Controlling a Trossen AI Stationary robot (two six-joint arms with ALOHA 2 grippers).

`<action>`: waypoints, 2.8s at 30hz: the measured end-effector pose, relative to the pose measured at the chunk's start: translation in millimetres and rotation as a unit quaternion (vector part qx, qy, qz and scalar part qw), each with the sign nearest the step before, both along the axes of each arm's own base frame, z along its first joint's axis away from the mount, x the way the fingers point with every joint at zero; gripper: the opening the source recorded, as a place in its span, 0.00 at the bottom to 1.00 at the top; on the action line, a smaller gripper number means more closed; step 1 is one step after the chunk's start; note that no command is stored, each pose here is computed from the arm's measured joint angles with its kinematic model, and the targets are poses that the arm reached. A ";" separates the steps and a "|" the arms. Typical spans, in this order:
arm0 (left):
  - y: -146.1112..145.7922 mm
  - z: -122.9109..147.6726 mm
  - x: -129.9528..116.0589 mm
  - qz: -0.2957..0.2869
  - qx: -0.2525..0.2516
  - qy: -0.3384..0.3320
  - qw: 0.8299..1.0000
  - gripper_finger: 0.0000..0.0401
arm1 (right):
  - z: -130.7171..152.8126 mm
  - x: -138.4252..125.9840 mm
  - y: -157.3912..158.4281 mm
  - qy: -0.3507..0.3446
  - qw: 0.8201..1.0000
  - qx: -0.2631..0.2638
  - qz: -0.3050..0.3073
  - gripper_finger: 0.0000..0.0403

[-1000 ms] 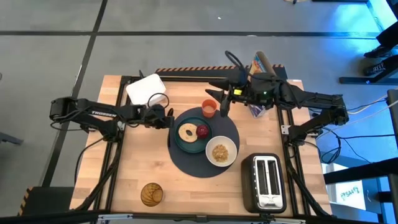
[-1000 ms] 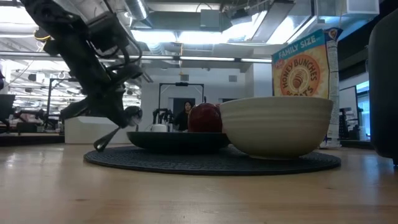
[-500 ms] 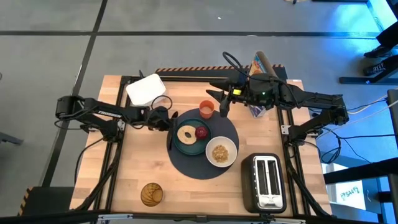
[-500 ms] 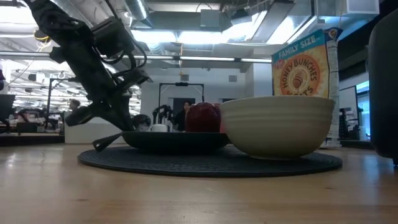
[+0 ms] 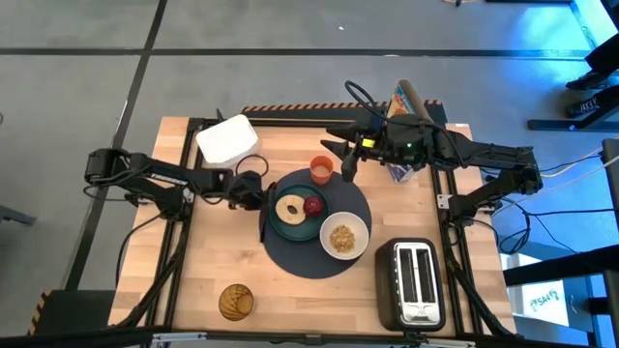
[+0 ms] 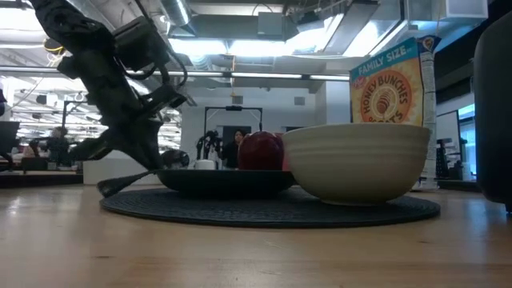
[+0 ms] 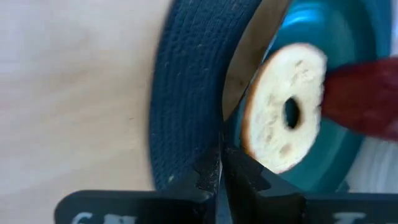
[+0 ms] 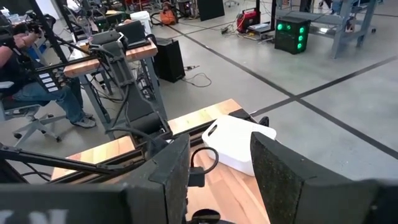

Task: Arrange a breakfast setting
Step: Put the black spoon to the left of the green plate on the black table mat

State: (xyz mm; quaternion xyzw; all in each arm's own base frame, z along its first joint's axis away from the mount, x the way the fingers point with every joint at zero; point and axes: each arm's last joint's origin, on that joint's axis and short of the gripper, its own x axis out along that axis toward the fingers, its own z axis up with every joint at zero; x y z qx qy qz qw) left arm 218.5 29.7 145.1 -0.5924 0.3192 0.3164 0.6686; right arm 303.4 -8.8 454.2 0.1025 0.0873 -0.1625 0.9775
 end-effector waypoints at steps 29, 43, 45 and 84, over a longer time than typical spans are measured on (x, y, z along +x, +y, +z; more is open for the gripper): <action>-11.6 67.8 -44.8 -0.022 0.099 -0.043 0.994 0.23 | -3.3 -0.8 0.2 0.010 1.000 0.026 -0.002 0.39; -20.8 21.1 -38.6 0.070 0.034 0.086 0.993 0.23 | -3.8 -1.0 -0.1 0.009 0.999 0.034 -0.009 0.39; -19.8 14.0 -34.0 0.073 0.038 0.100 0.992 0.23 | -4.5 -1.2 0.0 0.013 0.999 0.034 -0.009 0.39; -20.9 -28.2 -16.9 0.045 0.060 0.200 0.977 0.04 | -14.2 -4.4 0.0 0.064 0.997 0.043 -0.014 0.39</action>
